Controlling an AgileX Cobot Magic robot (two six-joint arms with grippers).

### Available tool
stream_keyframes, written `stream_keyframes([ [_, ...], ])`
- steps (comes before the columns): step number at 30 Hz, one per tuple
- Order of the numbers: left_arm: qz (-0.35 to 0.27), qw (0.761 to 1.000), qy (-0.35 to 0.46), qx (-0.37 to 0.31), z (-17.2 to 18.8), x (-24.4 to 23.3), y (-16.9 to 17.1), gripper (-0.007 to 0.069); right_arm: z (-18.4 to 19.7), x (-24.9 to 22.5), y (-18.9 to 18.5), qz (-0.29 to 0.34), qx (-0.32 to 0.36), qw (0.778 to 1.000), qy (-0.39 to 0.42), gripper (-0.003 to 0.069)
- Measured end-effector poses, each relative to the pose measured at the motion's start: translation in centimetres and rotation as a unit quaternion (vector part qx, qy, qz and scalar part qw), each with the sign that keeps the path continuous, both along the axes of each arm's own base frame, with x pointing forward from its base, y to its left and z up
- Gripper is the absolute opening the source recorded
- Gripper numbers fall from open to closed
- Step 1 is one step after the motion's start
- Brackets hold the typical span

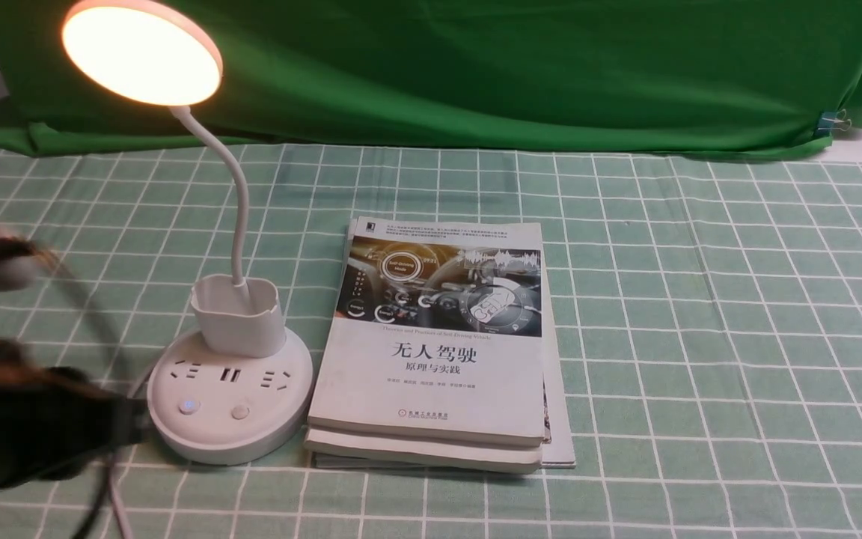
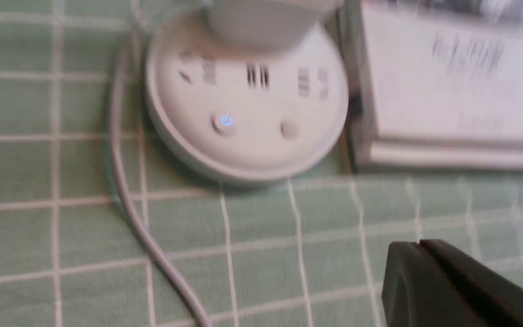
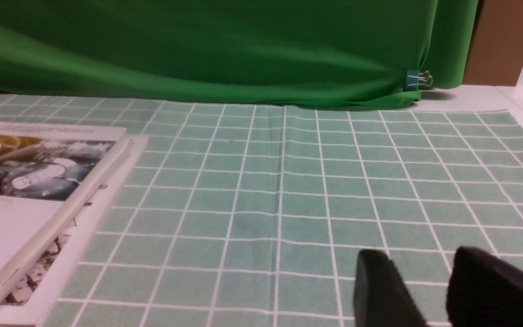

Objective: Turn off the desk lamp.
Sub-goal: Use the left arm to press the button switch on the lamp holder

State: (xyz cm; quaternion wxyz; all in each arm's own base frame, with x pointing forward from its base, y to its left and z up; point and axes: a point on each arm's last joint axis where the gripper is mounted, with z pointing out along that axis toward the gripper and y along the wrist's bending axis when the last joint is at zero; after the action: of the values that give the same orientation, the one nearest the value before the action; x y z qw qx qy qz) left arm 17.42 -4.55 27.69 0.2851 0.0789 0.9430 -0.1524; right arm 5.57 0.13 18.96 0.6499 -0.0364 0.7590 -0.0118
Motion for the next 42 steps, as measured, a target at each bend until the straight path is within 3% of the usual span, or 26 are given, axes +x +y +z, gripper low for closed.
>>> stream_keyframes([
  [5,-0.06,0.989,0.119,0.059,-1.9,3.8,-2.9,0.0,0.0,0.0,0.0,0.0,0.0,1.0,0.0,0.0242],
  [11,-0.075,0.979,0.17,0.082,-3.2,7.6,-4.9,0.0,0.0,0.0,0.0,0.0,0.0,1.0,0.0,0.0242],
  [22,-0.07,0.974,0.184,0.114,-4.9,12.3,-5.8,0.0,0.0,0.0,0.0,0.0,0.0,1.0,0.0,0.0242],
  [42,-0.079,0.96,0.219,0.153,-9.2,14.3,-5.9,0.0,0.0,0.0,0.0,0.0,0.0,1.0,0.0,0.0242],
])
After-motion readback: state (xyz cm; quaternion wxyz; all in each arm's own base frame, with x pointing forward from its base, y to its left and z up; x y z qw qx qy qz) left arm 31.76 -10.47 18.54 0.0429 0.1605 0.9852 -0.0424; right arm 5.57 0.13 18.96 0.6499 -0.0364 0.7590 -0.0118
